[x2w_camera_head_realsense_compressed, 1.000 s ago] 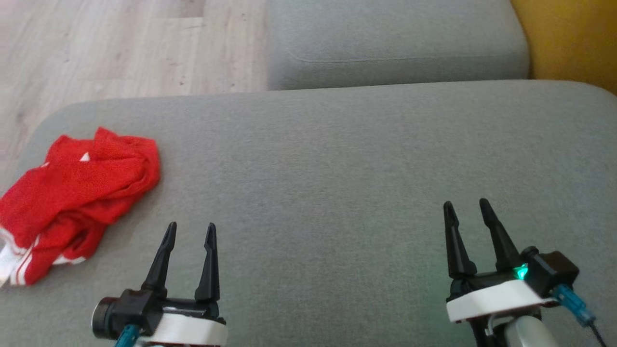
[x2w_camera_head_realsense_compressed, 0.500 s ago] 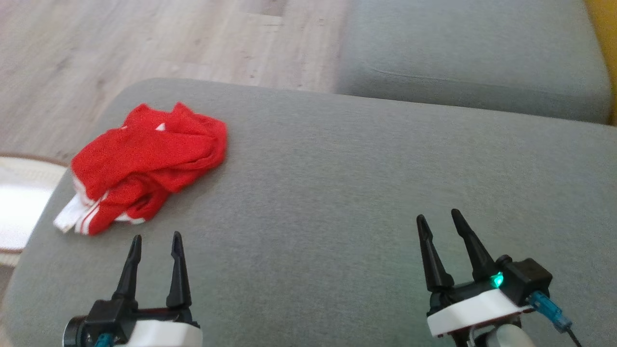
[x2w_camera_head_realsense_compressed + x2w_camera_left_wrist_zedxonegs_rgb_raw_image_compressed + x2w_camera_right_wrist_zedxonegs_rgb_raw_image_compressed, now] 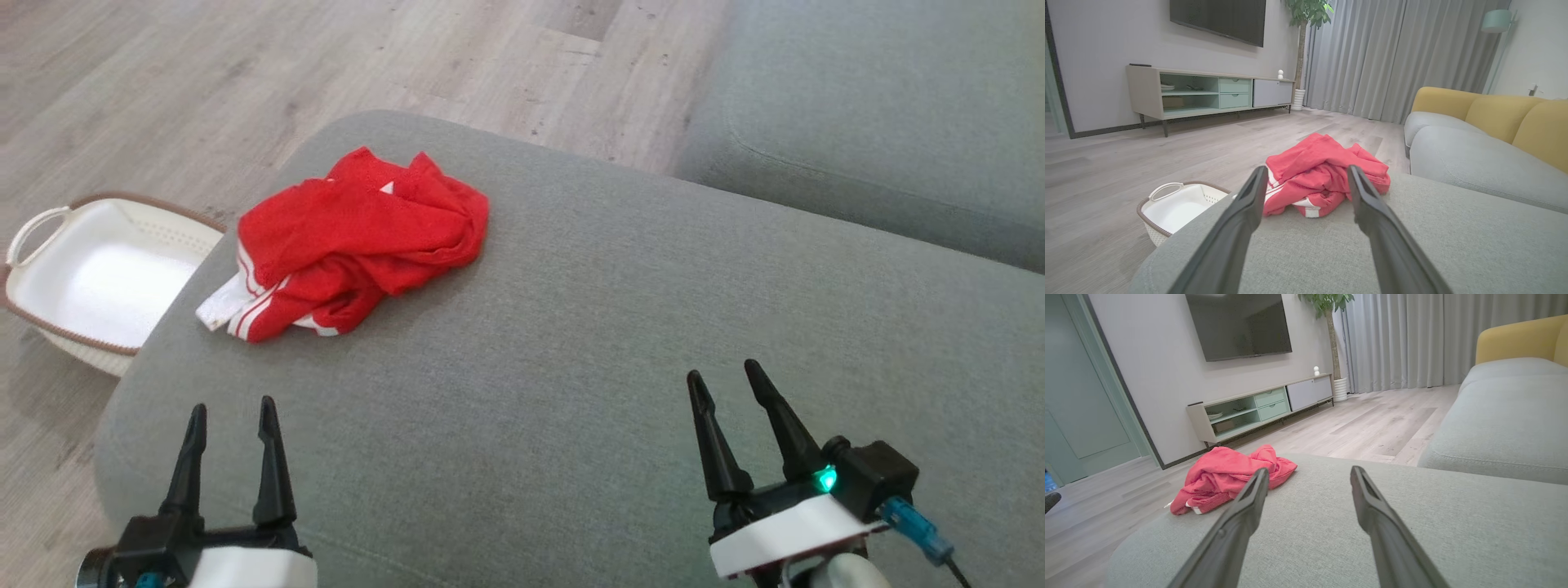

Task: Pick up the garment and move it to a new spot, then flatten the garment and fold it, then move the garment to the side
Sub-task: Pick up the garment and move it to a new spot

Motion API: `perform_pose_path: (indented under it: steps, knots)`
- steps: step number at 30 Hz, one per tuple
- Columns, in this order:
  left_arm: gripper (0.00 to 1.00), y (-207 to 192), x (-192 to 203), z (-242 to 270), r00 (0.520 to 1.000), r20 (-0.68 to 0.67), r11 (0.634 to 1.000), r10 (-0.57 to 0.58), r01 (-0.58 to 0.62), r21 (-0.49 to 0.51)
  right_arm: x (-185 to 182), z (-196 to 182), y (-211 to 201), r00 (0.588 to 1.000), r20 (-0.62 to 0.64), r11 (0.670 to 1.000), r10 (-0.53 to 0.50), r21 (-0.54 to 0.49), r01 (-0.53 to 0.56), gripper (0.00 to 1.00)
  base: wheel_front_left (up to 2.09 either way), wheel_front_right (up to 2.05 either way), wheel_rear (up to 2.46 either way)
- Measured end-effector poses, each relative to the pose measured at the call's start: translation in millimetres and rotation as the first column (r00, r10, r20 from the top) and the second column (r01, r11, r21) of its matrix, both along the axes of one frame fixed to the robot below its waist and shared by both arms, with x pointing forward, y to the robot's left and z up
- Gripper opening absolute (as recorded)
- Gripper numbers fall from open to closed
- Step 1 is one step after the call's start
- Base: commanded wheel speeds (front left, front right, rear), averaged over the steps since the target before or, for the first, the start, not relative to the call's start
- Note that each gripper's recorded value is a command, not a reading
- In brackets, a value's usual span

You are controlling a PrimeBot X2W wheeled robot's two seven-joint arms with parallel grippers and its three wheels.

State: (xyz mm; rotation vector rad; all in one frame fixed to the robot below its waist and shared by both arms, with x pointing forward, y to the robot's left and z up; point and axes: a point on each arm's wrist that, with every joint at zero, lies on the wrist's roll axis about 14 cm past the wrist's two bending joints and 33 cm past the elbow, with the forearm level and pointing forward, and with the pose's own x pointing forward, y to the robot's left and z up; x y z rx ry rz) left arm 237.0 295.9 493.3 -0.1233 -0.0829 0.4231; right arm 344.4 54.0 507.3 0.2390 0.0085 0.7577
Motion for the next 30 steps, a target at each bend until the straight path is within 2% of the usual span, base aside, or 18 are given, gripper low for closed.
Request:
perform_pose_path:
  steps: [7,11,15,18,24,30]
  knots:
    - [1.0,11.8,-9.9,-0.4,0.999,-0.003,0.999,0.039,-0.039,0.006,-3.6,0.1,8.2,1.0,0.001,1.0,0.028,-0.002,-0.028,1.0,0.0,0.0,0.0]
    - [1.0,7.4,-2.5,-10.7,0.999,-0.049,1.0,0.003,-0.002,0.018,-0.8,-6.2,3.2,1.0,-0.018,1.0,0.012,-0.006,-0.012,1.0,0.0,0.0,0.0]
    - [1.0,16.1,18.6,-13.4,0.994,-0.1,0.997,-0.039,0.046,0.067,3.6,-15.6,-3.5,0.999,-0.04,1.0,-0.009,-0.016,0.008,1.0,0.0,0.0,0.0]
    - [1.0,26.5,50.1,-6.2,0.984,-0.155,0.984,-0.09,0.112,0.135,9.2,-25.7,-10.4,0.998,-0.061,0.999,-0.031,-0.029,0.029,1.0,0.0,0.0,0.0]
    - [1.0,35.7,124.1,-0.4,0.924,-0.34,0.944,-0.177,0.257,0.208,33.8,-37.6,-22.1,0.991,-0.102,0.996,-0.085,-0.009,0.084,1.0,0.0,0.0,0.0]
    - [1.0,36.0,174.6,-20.8,0.825,-0.51,0.926,-0.244,0.354,0.129,58.7,-49.1,-45.8,0.977,-0.132,0.985,-0.17,-0.001,0.171,1.0,0.0,0.0,0.0]
